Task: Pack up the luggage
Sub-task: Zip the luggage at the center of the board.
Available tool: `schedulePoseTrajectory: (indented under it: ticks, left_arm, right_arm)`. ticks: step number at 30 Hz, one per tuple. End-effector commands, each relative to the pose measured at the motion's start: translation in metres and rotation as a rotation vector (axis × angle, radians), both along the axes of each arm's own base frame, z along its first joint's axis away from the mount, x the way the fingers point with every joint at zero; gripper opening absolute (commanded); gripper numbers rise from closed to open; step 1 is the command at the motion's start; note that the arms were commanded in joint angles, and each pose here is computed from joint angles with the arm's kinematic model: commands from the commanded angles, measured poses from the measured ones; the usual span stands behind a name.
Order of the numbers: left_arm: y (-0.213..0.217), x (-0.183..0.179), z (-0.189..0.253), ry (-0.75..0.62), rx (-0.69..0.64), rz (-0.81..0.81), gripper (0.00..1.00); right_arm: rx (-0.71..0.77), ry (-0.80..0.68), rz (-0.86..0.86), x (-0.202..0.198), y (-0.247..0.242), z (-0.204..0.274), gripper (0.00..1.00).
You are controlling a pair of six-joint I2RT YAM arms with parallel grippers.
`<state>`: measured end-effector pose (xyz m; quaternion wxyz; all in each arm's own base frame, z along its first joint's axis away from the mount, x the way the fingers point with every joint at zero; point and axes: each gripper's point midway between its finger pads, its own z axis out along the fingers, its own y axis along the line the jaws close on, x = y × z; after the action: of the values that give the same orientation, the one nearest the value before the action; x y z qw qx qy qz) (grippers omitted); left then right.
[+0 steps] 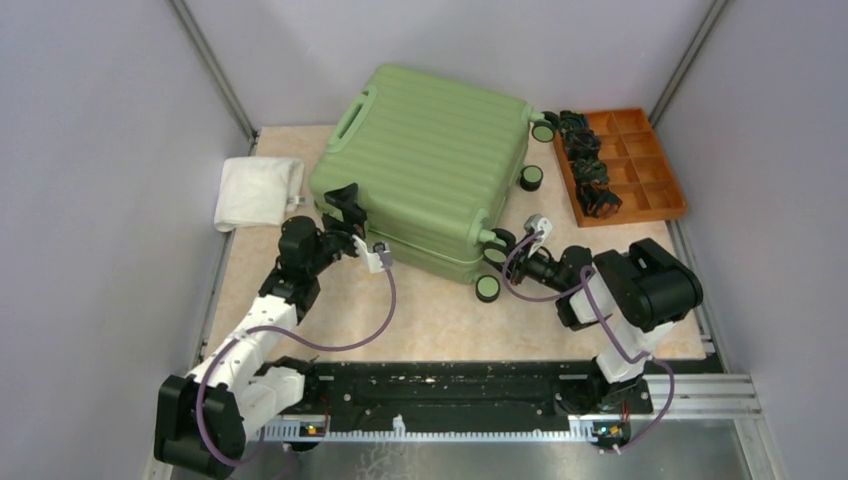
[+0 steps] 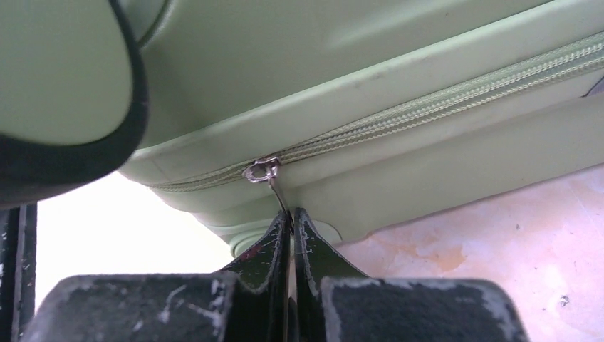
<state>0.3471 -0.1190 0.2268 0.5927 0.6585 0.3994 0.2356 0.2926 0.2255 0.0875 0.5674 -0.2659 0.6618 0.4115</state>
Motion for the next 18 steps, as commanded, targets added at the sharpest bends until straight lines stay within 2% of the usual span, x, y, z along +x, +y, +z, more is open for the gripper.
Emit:
schedulePoseTrajectory:
  ticks: [1,6,11,18]
  left_arm:
    - [-0.006,0.000,-0.003,0.005,0.018,-0.036,0.99]
    - [-0.008,-0.008,-0.018,0.006,0.072,-0.072,0.99]
    - [-0.013,-0.018,-0.015,0.029,0.036,-0.100,0.99]
    - [-0.006,-0.003,-0.003,0.095,-0.040,-0.010,0.99]
  right_arm:
    - [0.084,-0.256,0.005,-0.002,0.002,0.068,0.00]
    - [0.051,-0.262,0.009,-0.005,0.004,0.075,0.00]
    - [-0.013,-0.258,-0.020,-0.002,0.002,0.072,0.00]
    - [-0.020,-0.262,-0.028,-0.006,0.004,0.075,0.00]
